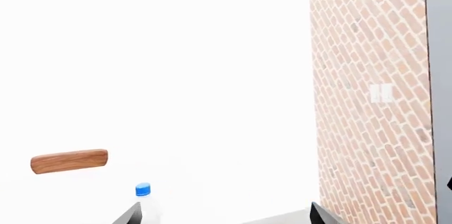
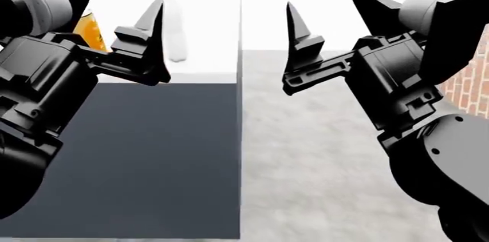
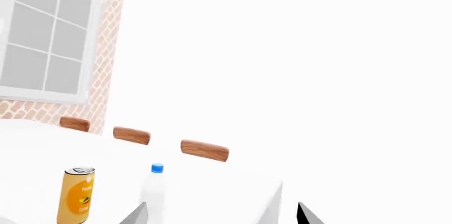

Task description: Move the drinks to the dining counter.

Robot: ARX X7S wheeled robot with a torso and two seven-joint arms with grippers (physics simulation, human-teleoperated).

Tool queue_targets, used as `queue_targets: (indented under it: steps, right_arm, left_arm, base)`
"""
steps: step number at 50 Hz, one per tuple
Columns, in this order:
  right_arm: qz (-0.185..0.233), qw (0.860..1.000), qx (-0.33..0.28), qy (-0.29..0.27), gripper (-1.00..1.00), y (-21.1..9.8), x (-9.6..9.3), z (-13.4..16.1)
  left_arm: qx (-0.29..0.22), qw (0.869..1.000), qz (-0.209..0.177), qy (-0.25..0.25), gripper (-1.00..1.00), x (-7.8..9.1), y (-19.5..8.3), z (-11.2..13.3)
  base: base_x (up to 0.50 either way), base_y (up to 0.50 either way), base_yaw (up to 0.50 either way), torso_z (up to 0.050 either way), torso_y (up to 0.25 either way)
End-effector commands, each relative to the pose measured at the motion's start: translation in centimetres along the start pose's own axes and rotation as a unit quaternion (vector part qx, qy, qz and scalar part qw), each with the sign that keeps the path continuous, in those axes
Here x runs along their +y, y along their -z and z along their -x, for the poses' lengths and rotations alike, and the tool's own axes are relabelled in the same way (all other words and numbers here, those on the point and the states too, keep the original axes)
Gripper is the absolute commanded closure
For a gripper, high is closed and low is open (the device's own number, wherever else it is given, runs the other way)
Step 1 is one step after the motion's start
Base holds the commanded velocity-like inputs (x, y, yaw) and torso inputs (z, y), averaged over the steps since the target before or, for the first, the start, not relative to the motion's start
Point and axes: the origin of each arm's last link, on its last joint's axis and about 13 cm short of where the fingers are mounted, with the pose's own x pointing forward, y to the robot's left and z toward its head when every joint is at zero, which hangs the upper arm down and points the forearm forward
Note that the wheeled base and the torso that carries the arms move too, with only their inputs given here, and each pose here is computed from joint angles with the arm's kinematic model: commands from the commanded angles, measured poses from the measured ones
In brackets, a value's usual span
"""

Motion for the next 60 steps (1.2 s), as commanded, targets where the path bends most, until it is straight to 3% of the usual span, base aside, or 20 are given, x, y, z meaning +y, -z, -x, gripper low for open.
queue_targets:
  steps: [1,7,9,10,12,16,17,21,60]
  right_arm:
    - [0.006,1.000,-0.003,-0.004,-1.00,-0.19,0.33,0.06]
    - [0.006,1.000,-0.003,-0.006,-1.00,-0.37,0.34,-0.01]
    - [0.006,1.000,-0.003,-0.005,-1.00,-0.34,0.33,-0.02]
    - [0.005,1.000,-0.003,-0.005,-1.00,-0.34,0.31,-0.04]
    - [0.007,1.000,-0.004,-0.005,-1.00,-0.44,0.36,-0.04]
    - [0.007,1.000,-0.005,-0.006,-1.00,-0.44,0.42,0.00]
    - [0.007,1.000,-0.006,-0.006,-1.00,-0.44,0.41,0.05]
    - [0.005,1.000,-0.010,0.000,-1.00,-0.58,0.30,0.20]
    - [-0.006,1.000,-0.016,0.004,-1.00,-0.47,0.13,0.19]
  left_arm:
    - [-0.027,0.999,-0.013,-0.044,-1.00,-0.12,-0.64,0.32]
    - [-0.064,0.992,-0.044,-0.101,-1.00,-0.07,-1.00,0.36]
    - [-0.059,0.992,-0.033,-0.103,-1.00,-0.07,-1.21,0.43]
    - [-0.057,0.989,-0.053,-0.124,-1.00,-0.04,-1.29,0.40]
    - [-0.052,0.989,-0.054,-0.131,-1.00,-0.15,-1.29,0.30]
    - [-0.042,0.988,-0.060,-0.135,-1.00,-0.32,-0.85,-0.06]
    - [-0.070,0.990,-0.048,-0.116,-1.00,-0.43,-0.81,-0.03]
    - [-0.076,0.985,-0.066,-0.138,-1.00,-0.53,-0.78,-0.32]
    - [-0.076,0.987,-0.060,-0.128,-1.00,-0.64,-0.83,-0.28]
  base:
    - [-0.36,-0.50,0.00,0.000,0.000]
    - [-0.36,-0.50,0.00,0.002,0.000]
    - [-0.36,-0.50,0.00,0.000,0.000]
    - [-0.37,-0.50,0.00,0.000,0.000]
    - [-0.36,-0.50,0.00,0.000,0.000]
    - [-0.36,-0.50,0.00,0.000,0.000]
    - [-0.36,-0.49,0.00,0.000,0.000]
    - [-0.36,-0.50,0.00,0.000,0.000]
    - [-0.34,-0.50,0.00,0.000,0.000]
